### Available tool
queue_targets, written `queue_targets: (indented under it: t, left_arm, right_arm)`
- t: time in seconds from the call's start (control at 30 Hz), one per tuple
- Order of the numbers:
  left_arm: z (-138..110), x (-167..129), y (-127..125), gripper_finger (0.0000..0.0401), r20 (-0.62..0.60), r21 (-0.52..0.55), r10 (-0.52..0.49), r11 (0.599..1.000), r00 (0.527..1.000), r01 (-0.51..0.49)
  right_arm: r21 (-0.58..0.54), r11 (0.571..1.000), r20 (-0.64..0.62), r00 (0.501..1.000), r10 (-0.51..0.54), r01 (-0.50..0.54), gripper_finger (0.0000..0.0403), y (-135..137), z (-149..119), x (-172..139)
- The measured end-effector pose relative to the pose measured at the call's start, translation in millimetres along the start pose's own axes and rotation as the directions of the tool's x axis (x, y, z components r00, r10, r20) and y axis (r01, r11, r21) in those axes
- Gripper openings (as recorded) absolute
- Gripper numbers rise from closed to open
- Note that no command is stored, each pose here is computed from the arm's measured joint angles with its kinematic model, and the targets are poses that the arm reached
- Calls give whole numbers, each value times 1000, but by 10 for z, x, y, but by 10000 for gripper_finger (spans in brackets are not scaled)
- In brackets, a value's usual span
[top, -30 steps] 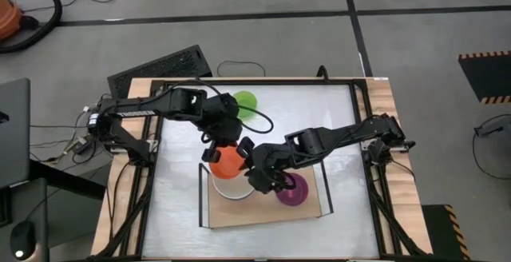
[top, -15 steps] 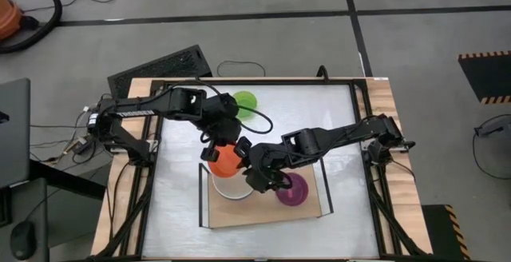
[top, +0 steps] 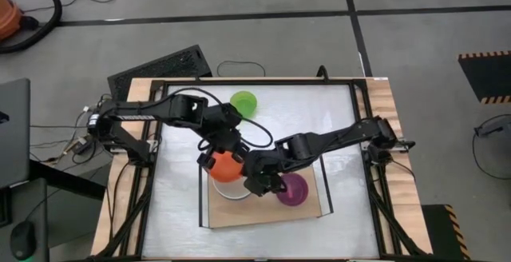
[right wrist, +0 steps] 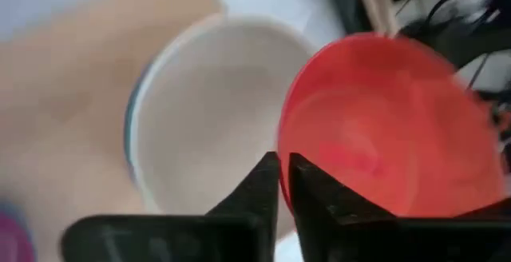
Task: Place and stack bowls onto a shelf
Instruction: Stack the small orange bowl on top of the small pink bowl on the shelf
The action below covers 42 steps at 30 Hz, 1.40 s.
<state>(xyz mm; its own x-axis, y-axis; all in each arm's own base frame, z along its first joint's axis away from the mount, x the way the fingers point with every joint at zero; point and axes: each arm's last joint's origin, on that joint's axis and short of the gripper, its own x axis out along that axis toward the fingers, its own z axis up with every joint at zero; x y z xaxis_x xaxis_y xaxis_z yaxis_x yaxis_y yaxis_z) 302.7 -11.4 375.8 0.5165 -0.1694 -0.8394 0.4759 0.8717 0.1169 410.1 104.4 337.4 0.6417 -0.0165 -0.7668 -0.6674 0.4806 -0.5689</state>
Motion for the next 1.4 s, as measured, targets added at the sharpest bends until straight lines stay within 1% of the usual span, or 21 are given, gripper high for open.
queue_targets:
  t: [0.03, 0.1, 0.2, 0.43, 0.53, 0.67, 0.8, 1.07, 1.23, 1.4]
  left_arm:
    - [10, 7, -8, 0, 0, 11, 7, 1000, 1000, -7]
    - [13, 11, -29, 0, -9, 25, 7, 1000, 1000, -7]
    - [31, 73, -18, 0, -25, 36, 23, 999, 999, -22]
    - [26, 60, -18, 0, -29, 25, 34, 999, 999, -33]
    - [34, 38, -17, 0, -16, 4, 44, 999, 999, -44]
    - [37, 11, -23, 6, -2, 3, 45, 999, 999, -45]
    - [35, -25, -36, 42, 14, 12, 35, 999, 999, -36]
    - [52, -54, -73, 154, 28, 32, 42, 999, 999, -43]
    - [74, -142, -84, 208, -18, 35, 145, 989, 989, -145]
    - [117, -283, -69, 242, -14, 28, 217, 976, 976, -216]
  right_arm:
    - [-5, 1000, -25, 1000, 2, -2, 41, 16, -3, 59]
    - [-10, 999, -55, 998, -33, 32, 21, 12, 14, 175]
    - [-30, 999, -102, 994, -44, 41, 20, 59, 26, 228]
    - [-38, 996, -129, 989, -80, 75, 20, 81, 64, 223]
    - [-19, 996, -136, 987, -88, 86, 20, 68, 100, 157]
    - [10, 995, -128, 987, -96, 98, 20, 45, 120, 104]
    - [37, 994, -127, 987, -96, 101, 20, 39, 140, 65]
    - [64, 993, -134, 987, -94, 103, 20, 26, 139, 27]
    - [92, 990, -144, 985, -91, 105, 20, 27, 129, 25]
    - [111, 988, -157, 984, -85, 103, 20, 38, 120, 21]
